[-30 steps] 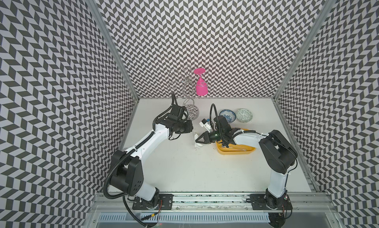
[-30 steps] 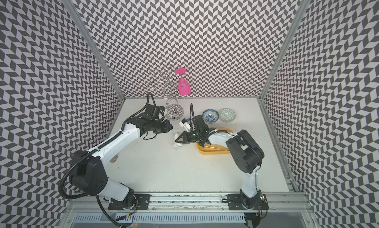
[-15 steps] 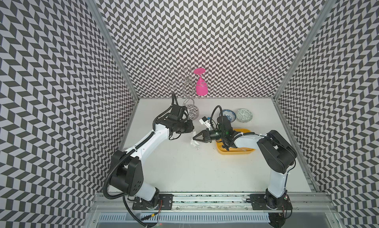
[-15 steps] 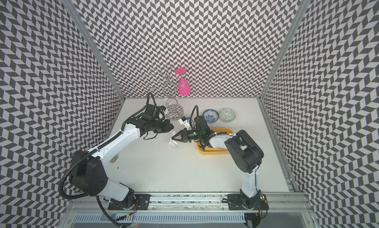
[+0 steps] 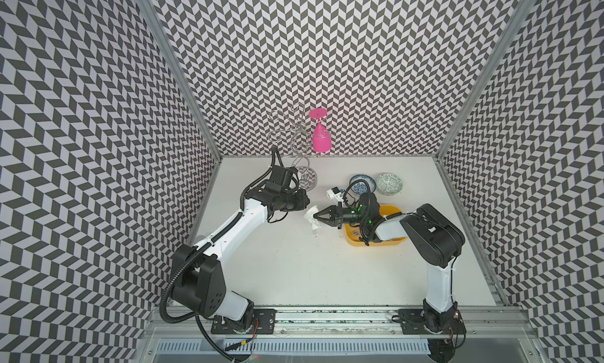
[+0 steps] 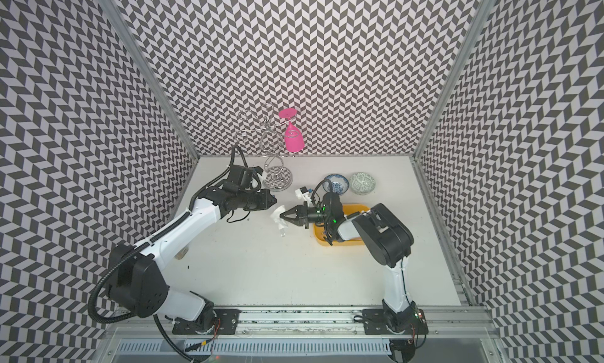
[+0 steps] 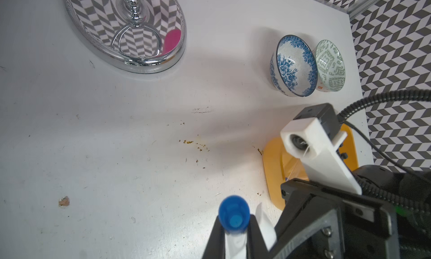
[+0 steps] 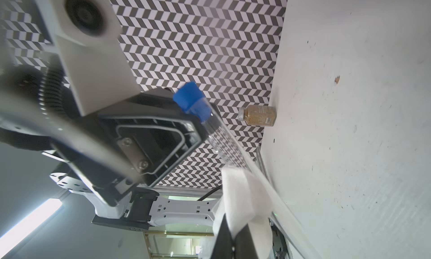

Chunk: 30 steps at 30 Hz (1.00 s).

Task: Wipe the exteriors of test tubes
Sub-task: Wipe the dirt from the test tube.

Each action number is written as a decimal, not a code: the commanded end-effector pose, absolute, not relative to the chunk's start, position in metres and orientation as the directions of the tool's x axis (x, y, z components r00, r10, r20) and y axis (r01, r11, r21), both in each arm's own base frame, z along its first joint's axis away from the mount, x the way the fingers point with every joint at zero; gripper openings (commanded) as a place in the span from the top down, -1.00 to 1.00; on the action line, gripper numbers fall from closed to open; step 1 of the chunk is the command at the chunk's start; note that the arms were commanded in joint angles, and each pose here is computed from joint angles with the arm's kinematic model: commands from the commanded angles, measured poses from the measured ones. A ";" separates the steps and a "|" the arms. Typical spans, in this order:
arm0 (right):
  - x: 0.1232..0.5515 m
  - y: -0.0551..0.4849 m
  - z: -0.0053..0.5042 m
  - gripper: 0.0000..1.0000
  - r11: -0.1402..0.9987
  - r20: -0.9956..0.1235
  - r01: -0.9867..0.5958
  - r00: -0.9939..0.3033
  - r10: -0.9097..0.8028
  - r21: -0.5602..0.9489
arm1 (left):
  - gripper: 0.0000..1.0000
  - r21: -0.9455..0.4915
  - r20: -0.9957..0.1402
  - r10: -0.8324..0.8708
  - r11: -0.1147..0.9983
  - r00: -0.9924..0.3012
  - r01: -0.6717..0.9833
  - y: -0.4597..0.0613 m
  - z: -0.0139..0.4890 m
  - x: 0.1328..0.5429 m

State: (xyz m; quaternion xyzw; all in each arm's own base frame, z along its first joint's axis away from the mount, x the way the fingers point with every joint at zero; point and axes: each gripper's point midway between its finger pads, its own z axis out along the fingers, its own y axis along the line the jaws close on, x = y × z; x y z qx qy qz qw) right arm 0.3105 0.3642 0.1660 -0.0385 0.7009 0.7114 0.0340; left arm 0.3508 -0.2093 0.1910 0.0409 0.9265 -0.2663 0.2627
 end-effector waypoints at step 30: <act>0.292 0.357 0.212 1.00 -0.183 0.304 0.302 -0.953 -0.020 0.935 | 0.86 -0.493 -0.679 -0.046 0.767 -0.732 0.410 -0.250 0.278 0.347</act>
